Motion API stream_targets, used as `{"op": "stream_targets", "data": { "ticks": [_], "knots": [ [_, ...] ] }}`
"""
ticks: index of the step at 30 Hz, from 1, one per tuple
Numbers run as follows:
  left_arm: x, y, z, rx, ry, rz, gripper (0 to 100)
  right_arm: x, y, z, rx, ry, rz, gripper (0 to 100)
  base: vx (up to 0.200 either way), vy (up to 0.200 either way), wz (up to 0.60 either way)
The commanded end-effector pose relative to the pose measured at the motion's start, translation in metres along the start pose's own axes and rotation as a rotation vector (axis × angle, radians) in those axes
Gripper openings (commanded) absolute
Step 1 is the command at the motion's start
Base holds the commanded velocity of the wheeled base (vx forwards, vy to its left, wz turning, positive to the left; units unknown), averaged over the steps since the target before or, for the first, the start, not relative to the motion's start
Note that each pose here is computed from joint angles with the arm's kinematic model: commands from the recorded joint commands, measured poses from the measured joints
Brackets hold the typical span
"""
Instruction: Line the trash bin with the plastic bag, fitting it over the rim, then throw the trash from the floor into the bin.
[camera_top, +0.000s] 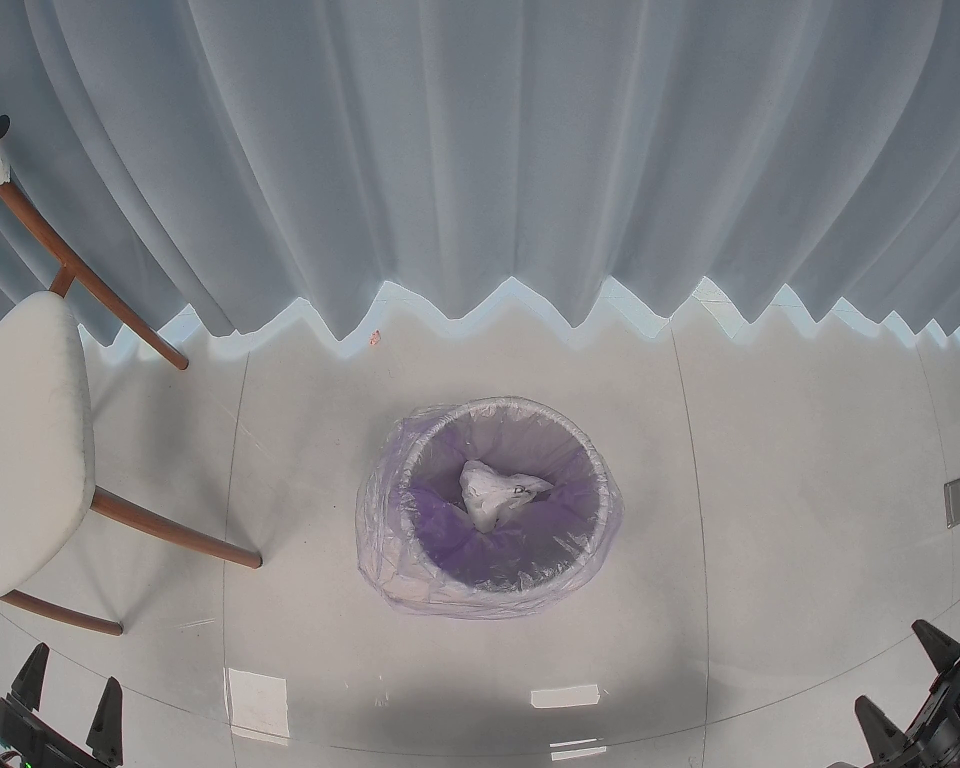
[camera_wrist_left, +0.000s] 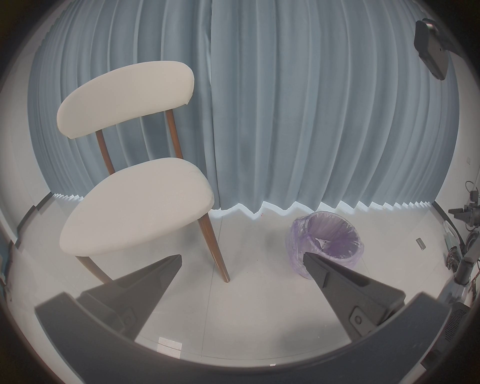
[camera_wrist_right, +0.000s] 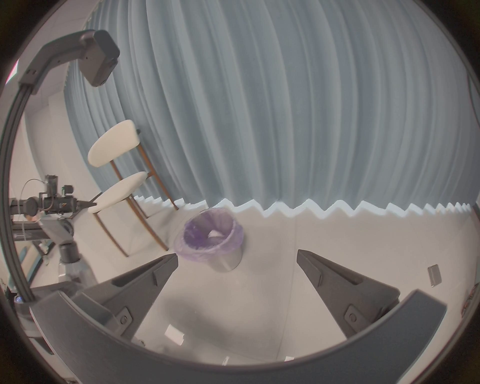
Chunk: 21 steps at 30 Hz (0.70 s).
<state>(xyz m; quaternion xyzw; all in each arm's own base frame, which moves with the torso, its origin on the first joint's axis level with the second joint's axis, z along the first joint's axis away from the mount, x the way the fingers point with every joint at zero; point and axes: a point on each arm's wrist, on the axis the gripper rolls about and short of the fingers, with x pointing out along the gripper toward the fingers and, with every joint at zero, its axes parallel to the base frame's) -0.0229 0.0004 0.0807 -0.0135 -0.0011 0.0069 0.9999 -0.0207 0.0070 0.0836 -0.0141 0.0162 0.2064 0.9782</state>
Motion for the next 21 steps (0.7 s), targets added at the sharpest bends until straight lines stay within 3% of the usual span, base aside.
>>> {"op": "stream_targets", "data": {
  "ticks": [1, 3, 4, 5, 6, 21],
  "knots": [
    [0.0006, 0.0002, -0.0051, 0.001, 0.008, -0.001, 100, -0.0032, 0.0010, -0.0025, -0.007, -0.083, -0.127, 100, 0.000, 0.000, 0.00],
    [0.0006, 0.0002, -0.0051, 0.000, 0.008, -0.001, 100, -0.0037, -0.0014, -0.0025, -0.004, -0.082, -0.235, 100, 0.000, 0.000, 0.00],
    [0.0006, 0.0002, -0.0050, -0.002, 0.007, -0.001, 100, -0.0042, -0.0037, -0.0032, -0.001, -0.077, -0.342, 100, 0.000, 0.000, 0.00],
    [0.0006, 0.0002, -0.0050, -0.002, 0.007, -0.001, 100, -0.0042, -0.0044, -0.0046, -0.007, -0.064, -0.373, 100, 0.000, 0.000, 0.00],
    [0.0006, 0.0002, -0.0050, -0.002, 0.007, -0.001, 100, -0.0051, -0.0064, -0.0089, 0.039, -0.022, -0.475, 100, 0.000, 0.000, 0.00],
    [0.0006, 0.0000, -0.0053, 0.015, 0.010, -0.011, 100, -0.0047, -0.0058, -0.0084, 0.039, -0.035, -0.443, 100, 0.000, 0.000, 0.00]
  ]
}}
